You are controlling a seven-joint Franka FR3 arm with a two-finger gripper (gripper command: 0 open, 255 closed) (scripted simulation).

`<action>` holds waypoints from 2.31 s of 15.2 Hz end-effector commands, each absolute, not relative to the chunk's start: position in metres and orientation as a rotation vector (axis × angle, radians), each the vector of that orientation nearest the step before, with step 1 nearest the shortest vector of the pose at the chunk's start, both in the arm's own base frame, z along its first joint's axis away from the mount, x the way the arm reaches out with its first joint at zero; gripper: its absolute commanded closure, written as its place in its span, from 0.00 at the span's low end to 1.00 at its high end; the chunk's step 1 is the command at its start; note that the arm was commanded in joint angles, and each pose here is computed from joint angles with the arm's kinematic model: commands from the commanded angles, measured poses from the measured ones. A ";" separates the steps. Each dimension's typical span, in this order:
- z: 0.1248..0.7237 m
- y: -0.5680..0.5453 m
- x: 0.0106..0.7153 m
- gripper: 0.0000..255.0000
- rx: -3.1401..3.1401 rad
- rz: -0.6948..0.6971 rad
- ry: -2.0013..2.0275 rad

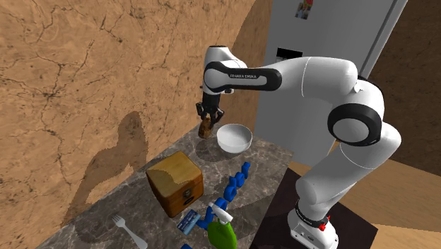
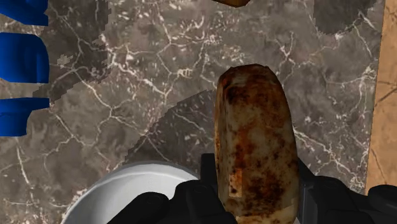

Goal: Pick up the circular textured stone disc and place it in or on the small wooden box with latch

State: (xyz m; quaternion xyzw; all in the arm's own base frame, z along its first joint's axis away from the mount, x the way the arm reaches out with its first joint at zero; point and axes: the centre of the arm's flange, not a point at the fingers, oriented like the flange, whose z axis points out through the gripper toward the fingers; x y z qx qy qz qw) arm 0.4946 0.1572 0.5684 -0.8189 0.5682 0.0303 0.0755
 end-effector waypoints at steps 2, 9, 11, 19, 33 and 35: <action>0.585 0.158 0.493 1.00 -2.456 0.091 1.704; 0.622 0.158 0.493 1.00 -2.456 0.091 1.704; 0.633 0.158 0.493 1.00 -2.456 0.091 1.704; 0.654 0.219 0.469 1.00 -2.456 0.091 1.704; 0.672 0.387 0.403 1.00 -2.456 0.091 1.704; 0.661 0.387 0.403 1.00 -2.456 0.091 1.704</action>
